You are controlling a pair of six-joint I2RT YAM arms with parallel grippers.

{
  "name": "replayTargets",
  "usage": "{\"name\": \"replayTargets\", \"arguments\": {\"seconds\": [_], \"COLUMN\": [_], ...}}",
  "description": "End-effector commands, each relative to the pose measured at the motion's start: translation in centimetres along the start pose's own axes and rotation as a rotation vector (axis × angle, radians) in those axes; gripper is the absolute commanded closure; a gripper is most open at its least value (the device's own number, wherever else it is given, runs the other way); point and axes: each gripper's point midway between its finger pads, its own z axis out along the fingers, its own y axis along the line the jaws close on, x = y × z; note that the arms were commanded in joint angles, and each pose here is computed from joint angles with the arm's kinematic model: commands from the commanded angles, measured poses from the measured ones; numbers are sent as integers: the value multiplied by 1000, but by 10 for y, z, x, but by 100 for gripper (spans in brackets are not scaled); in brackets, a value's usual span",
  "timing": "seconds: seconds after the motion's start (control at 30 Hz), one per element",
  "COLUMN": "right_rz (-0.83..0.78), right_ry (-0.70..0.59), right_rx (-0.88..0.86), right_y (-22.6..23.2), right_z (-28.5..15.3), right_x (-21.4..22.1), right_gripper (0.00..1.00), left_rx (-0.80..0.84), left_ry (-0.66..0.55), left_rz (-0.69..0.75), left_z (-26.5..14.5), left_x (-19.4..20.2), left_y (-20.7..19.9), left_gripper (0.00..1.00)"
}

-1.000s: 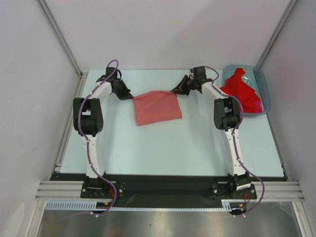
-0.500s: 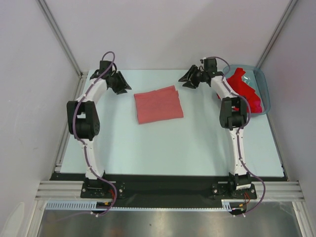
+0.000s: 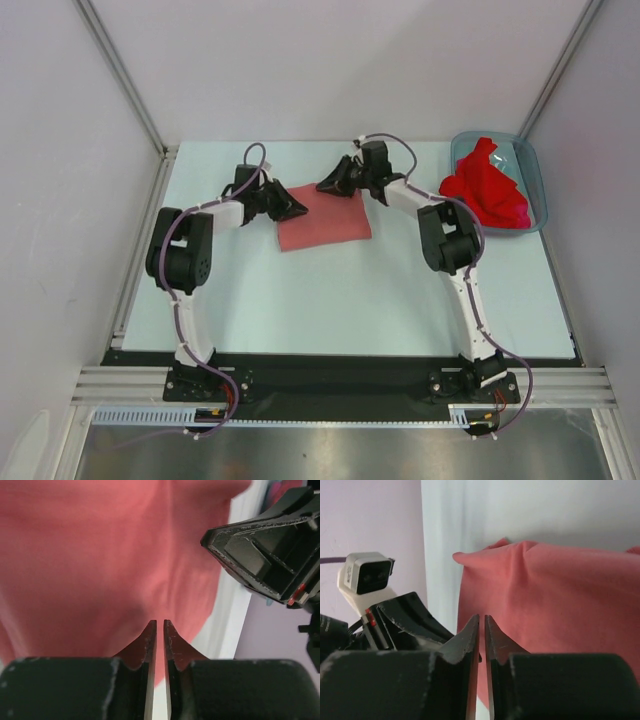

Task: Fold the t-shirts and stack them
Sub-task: Fold the tshirt

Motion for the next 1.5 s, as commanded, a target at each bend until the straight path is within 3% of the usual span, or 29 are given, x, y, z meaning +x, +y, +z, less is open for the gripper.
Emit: {"name": "replayTargets", "arguments": {"seconds": [0.0, 0.17, 0.37, 0.53, 0.63, 0.73, 0.83, 0.93, 1.07, 1.17, 1.2, 1.27, 1.33, 1.47], "right_rz": [22, 87, 187, 251, 286, 342, 414, 411, 319, 243, 208, 160, 114, 84], "right_ry": [-138, -256, -370, -334, -336, -353, -366, -384, -379, -354, -343, -309, -283, -165], "right_rx": [-50, -3, 78, 100, 81, 102, 127, 72, 9, -17, -42, -12, -20, 30], "right_y": [-27, -80, -139, -158, -146, -141, -139, -117, -71, -42, -18, -17, 5, -9], "right_z": [14, 17, 1, 7, 5, 0, -5, -10, -25, -40, -50, -55, -67, -65], "right_x": [-29, -53, -95, -109, -124, -133, -136, -145, -168, -175, -176, -167, -159, -108], "right_gripper": [88, 92, 89, 86, 81, 81, 79, 78, 75, 72, 71, 67, 63, 60], "left_rx": [55, -4, -15, -10, 48, 31, 37, 3, 24, 19, 39, 8, 6, 65], "left_ry": [-68, -57, -47, -62, -99, -82, -106, -119, -154, -144, -165, -162, -178, -127], "left_rz": [-4, -30, -7, 8, 8, -44, -59, -112, -63, 2, 44, 95, 151, 161], "left_z": [8, 19, 26, 31, 37, 57, 68, 74, 62, 48, 32, 21, 5, 6], "left_x": [-20, -12, -16, -42, -79, -95, -129, -144, -158, -151, -153, -140, -126, -82], "left_y": [-1, 28, 32, 29, 14, 33, 28, 40, 17, -3, -29, -34, -58, -87], "left_gripper": [87, 87, 87, 84, 80, 78, 77, 78, 76, 70, 68, 59, 57, 60]}}
